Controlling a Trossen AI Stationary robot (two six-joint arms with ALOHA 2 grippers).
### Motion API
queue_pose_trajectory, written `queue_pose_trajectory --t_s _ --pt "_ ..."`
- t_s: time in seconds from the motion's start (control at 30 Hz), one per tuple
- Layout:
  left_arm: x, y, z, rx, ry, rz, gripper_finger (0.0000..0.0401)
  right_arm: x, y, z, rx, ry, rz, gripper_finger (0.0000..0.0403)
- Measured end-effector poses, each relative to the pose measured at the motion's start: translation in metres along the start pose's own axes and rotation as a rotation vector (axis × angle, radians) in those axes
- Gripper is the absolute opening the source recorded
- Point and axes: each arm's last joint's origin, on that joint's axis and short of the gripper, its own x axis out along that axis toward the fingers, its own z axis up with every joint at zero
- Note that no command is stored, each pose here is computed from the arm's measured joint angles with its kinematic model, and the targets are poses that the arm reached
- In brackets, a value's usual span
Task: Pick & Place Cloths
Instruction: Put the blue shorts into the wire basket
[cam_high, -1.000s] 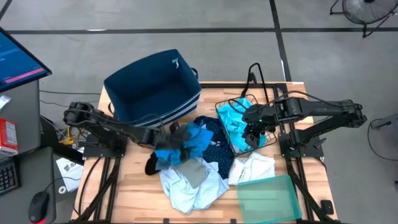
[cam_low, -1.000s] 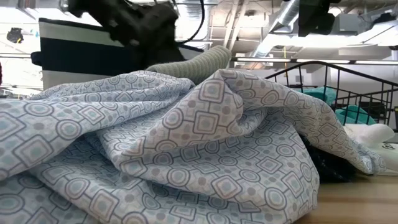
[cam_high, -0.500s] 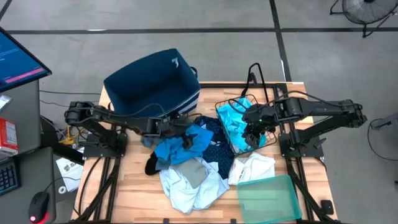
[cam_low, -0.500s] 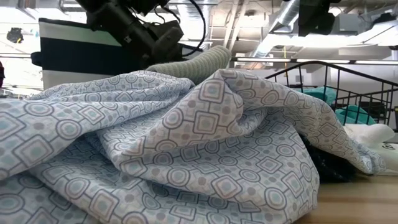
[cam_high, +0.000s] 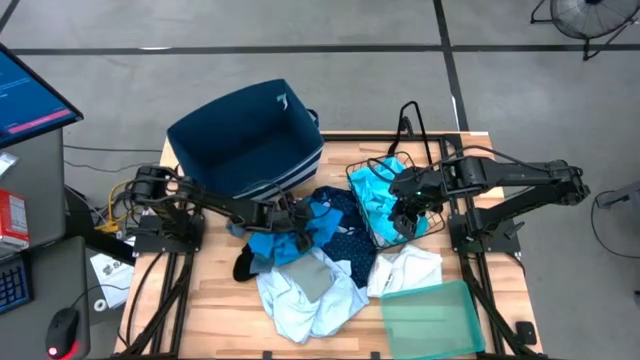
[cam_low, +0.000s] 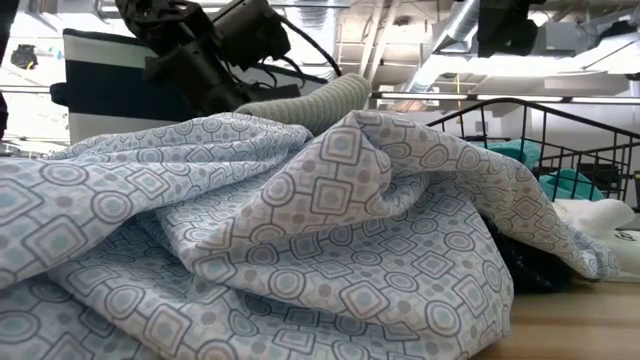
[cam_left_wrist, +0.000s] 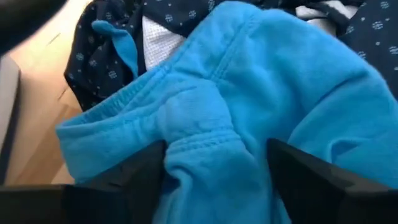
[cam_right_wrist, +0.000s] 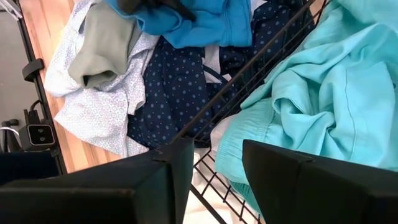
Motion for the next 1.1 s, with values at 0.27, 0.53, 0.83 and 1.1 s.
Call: queue_pose_trajectory --t_s 0.27,0.53,0.83,1.1 --pt "-0.019 0.006 0.015 -0.063 -0.071 -0.014 0.0052 0.000 0.000 0.000 0.022 0.000 0.000 0.0134" --pt "-0.047 0.022 0.040 -0.181 -0.200 -0.043 0.0001 0.000 0.000 0.001 0.021 -0.006 0.004 0.0129" --pt "-0.145 0.023 0.079 -0.291 -0.606 -0.338 0.0001 -0.001 0.005 0.008 -0.048 -0.085 0.048 0.0128" --pt "-0.230 0.051 0.088 -0.302 -0.942 -0.430 0.0000 -0.005 0.015 0.028 -0.153 -0.301 0.146 0.0169"
